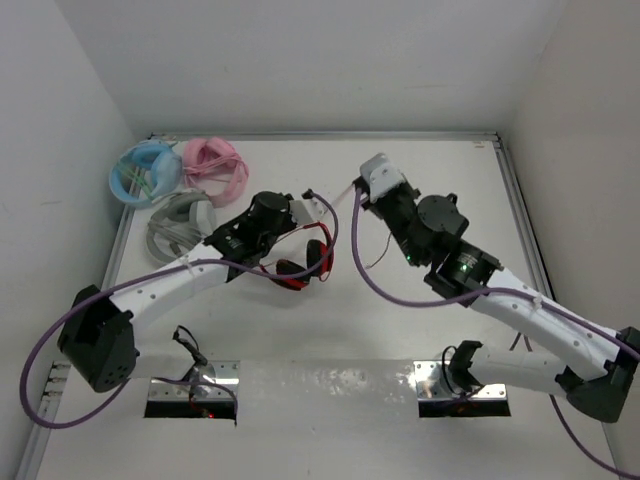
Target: Wrap the headphones
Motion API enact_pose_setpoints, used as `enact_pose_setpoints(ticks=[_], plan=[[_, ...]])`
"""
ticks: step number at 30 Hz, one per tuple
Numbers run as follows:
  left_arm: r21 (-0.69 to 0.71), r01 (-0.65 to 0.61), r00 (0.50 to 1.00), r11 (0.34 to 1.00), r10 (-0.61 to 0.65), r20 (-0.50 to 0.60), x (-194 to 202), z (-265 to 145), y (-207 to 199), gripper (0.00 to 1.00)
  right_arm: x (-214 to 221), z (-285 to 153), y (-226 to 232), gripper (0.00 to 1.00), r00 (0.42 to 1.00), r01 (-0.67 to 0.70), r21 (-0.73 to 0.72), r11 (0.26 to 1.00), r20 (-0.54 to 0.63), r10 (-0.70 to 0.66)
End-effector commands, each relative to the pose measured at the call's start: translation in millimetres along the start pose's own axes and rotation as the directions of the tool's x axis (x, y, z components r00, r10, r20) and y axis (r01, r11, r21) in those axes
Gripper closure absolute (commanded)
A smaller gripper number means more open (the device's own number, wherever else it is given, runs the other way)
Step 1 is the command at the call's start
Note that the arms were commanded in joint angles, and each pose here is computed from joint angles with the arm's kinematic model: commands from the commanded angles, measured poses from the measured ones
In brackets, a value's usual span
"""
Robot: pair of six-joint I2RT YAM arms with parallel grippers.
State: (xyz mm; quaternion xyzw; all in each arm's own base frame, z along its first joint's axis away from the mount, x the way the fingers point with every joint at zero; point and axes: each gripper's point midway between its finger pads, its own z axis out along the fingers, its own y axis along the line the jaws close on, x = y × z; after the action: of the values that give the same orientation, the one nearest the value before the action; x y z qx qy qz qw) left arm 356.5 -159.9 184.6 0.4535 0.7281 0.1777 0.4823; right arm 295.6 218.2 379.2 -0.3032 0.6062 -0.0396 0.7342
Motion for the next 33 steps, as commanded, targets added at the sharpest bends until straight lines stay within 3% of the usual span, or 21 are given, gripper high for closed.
enact_pose_setpoints(ticks=[1,8,18,24,33], plan=[[-0.061,0.0,0.993,0.998,0.007,0.115,-32,-32,23,1.0,18,17,-49,1.0,0.998,-0.02,0.12,0.993,-0.06,0.028],[0.003,-0.058,0.989,0.998,0.057,0.136,-44,-57,-9,1.0,83,49,-104,1.0,0.976,-0.083,0.206,0.975,-0.182,0.122],[-0.088,0.073,0.988,0.993,-0.06,0.142,-47,-80,18,1.0,177,33,-140,1.0,0.916,-0.248,0.366,0.897,-0.214,0.341],[-0.062,0.075,0.987,0.995,-0.065,0.146,-47,-82,15,1.0,192,30,-139,1.0,0.895,-0.323,0.363,0.874,-0.184,0.407],[0.149,0.113,0.956,0.982,-0.148,0.254,-76,-109,1,1.0,188,56,-134,1.0,0.888,-0.354,0.297,0.887,-0.19,0.419]])
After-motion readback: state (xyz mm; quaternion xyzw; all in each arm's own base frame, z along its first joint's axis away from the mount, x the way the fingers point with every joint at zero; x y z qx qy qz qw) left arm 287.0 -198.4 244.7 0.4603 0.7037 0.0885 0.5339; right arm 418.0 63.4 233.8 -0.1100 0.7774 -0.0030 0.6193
